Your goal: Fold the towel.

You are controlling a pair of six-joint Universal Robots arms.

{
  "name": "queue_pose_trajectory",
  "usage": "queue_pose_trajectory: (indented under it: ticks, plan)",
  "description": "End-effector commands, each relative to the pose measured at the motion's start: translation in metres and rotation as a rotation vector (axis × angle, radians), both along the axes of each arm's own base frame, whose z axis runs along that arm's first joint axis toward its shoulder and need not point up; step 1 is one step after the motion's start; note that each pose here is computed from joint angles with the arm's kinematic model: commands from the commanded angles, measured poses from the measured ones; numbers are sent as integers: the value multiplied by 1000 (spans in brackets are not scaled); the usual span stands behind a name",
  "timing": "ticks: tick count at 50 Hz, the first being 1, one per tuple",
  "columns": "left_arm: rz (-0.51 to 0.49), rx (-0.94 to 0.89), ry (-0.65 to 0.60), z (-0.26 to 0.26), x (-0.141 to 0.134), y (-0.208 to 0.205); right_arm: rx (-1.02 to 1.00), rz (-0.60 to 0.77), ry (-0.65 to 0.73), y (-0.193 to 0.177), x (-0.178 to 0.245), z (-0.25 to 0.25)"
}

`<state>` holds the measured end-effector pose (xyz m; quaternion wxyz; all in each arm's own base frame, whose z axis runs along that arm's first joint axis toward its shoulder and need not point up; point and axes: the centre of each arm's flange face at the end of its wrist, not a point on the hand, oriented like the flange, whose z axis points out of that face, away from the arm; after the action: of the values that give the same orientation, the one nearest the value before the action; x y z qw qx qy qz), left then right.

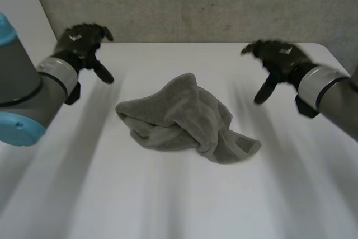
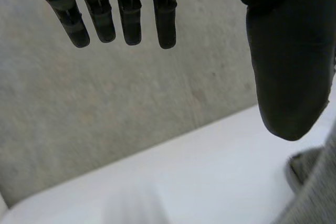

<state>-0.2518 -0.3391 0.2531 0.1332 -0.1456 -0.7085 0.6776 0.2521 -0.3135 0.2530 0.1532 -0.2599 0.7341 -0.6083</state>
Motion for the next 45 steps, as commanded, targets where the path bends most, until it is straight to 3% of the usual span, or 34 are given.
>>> queue_pose_trajectory:
  ticks: [1,10,24,28,37,45]
  plan:
    - [-80,116,-29,-50,-11,-5,156,52,22,-8,12,-55]
    - [-158,117,-54,-100,-29,-22,145,83,-130,-34,47,-71]
    - [-220,150,-169,-144,-36,-30,362,159,-395,-69,98,-113]
    - [-222,153,-171,-143,-36,-29,470,239,-463,-59,117,-129]
    - [-254,154,-153,-106,-34,-15,521,279,-468,-47,119,-127]
    - [-244,84,-132,-52,-23,18,362,233,-426,-45,71,-57]
